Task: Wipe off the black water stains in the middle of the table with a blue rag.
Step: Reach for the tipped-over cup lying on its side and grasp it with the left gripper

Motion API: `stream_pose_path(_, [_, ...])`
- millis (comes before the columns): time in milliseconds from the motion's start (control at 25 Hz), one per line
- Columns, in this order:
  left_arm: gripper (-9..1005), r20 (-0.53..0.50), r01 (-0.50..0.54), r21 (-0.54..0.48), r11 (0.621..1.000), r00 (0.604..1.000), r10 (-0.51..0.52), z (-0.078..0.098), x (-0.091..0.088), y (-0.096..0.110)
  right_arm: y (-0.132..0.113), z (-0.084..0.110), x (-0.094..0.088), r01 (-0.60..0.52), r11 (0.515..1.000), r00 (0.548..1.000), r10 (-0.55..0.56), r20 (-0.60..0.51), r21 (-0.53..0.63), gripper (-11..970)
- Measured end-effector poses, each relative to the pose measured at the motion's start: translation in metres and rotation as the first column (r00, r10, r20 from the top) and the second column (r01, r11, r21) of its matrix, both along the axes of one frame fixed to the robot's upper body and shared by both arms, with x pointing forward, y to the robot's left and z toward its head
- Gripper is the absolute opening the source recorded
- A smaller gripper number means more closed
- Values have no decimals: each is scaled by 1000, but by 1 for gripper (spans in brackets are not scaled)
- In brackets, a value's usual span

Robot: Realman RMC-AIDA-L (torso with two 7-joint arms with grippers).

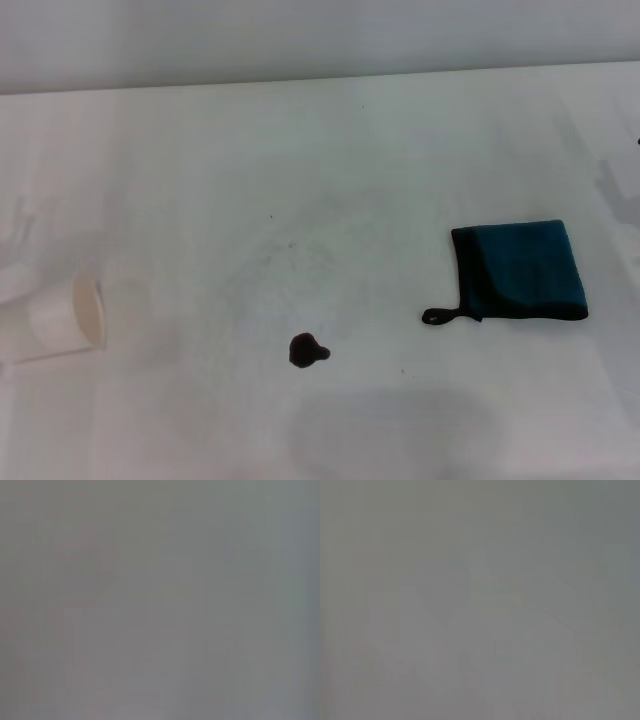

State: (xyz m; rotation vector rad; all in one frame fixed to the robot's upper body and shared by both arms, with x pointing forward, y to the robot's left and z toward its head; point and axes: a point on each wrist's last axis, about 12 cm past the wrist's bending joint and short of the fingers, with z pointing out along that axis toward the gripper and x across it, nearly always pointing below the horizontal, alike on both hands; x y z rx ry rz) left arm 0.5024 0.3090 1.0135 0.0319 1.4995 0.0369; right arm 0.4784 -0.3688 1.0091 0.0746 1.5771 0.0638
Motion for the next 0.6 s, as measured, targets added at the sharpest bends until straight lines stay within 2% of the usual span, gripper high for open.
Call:
stream_pose_path(160, [876, 0, -3, 6, 1000, 1000, 3, 0, 0, 1, 0, 2, 2, -9, 1000, 1000, 10, 6, -10, 862])
stream_pose_path(600, [877, 5, 3, -6, 1000, 1000, -2, 1, 1, 0, 1, 3, 6, -16, 1000, 1000, 16, 4, -7, 859])
